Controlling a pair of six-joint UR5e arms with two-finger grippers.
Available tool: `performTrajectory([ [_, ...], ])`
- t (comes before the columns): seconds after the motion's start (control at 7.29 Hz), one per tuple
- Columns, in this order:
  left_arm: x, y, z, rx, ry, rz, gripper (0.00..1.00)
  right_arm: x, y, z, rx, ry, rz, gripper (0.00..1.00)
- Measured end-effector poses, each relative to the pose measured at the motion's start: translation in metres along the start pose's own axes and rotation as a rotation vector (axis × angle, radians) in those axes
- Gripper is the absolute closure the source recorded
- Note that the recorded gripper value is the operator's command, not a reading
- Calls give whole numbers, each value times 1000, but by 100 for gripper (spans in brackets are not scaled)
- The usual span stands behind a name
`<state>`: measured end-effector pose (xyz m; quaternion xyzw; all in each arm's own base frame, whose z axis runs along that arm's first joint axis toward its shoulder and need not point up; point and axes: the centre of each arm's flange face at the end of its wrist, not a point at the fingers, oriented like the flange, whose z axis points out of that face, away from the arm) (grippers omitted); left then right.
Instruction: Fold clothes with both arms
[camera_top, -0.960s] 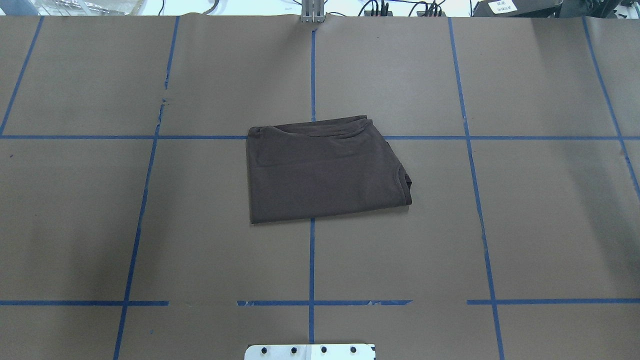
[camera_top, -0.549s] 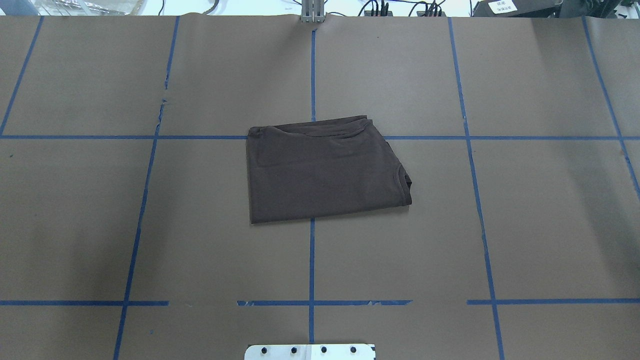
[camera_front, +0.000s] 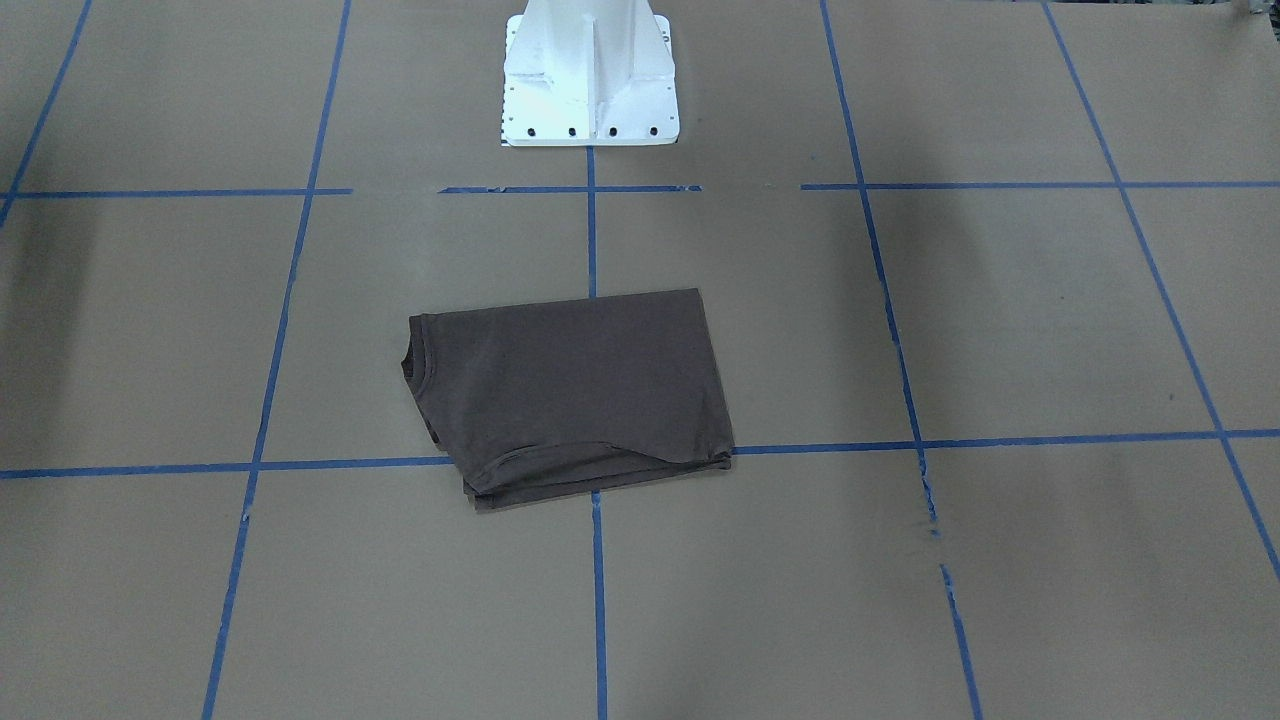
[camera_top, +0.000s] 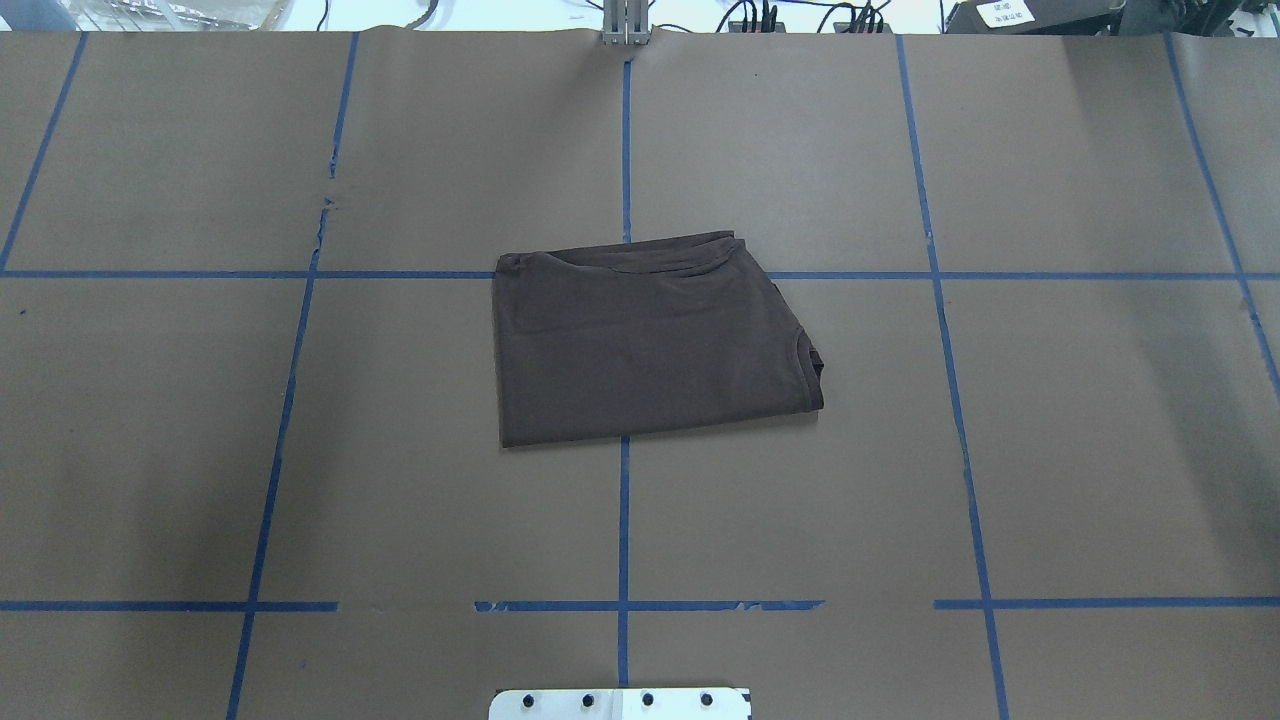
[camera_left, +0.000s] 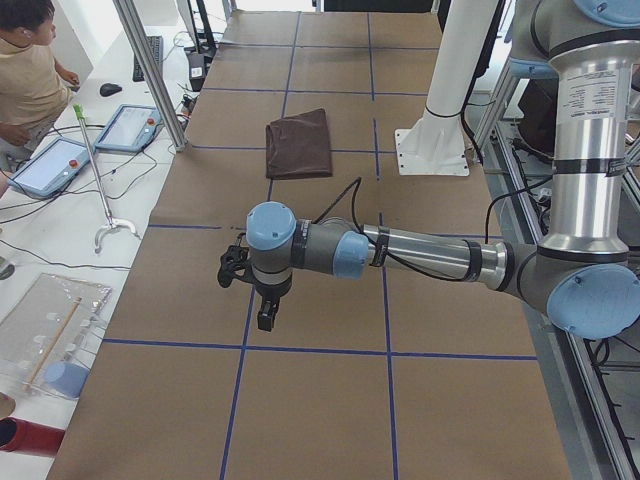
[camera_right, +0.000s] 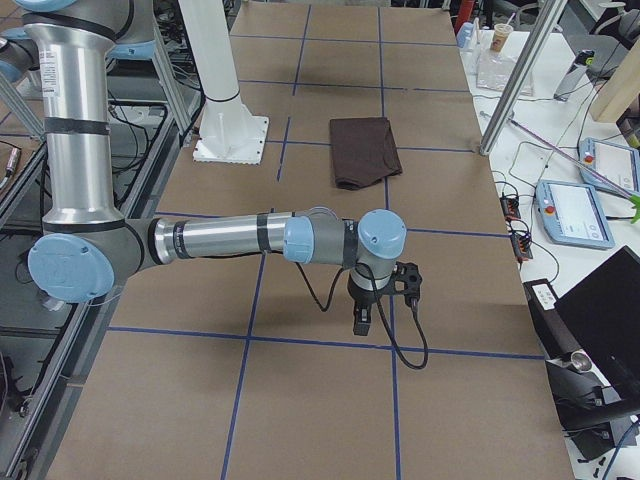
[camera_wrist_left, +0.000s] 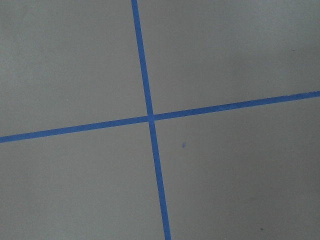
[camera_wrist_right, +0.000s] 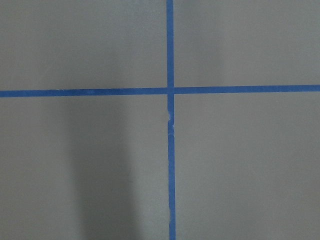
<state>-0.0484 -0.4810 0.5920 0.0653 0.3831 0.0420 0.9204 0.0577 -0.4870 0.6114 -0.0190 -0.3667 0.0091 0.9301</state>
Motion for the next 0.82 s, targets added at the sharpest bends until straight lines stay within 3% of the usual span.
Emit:
performTrajectory([
  [0.27,-7,6,8,-52,2,-51,0,0,0,0,-1,0,1,0],
  [0.82,-3,2,7,-53,11,-49,0,-1,0,0,1,-2,1,0],
])
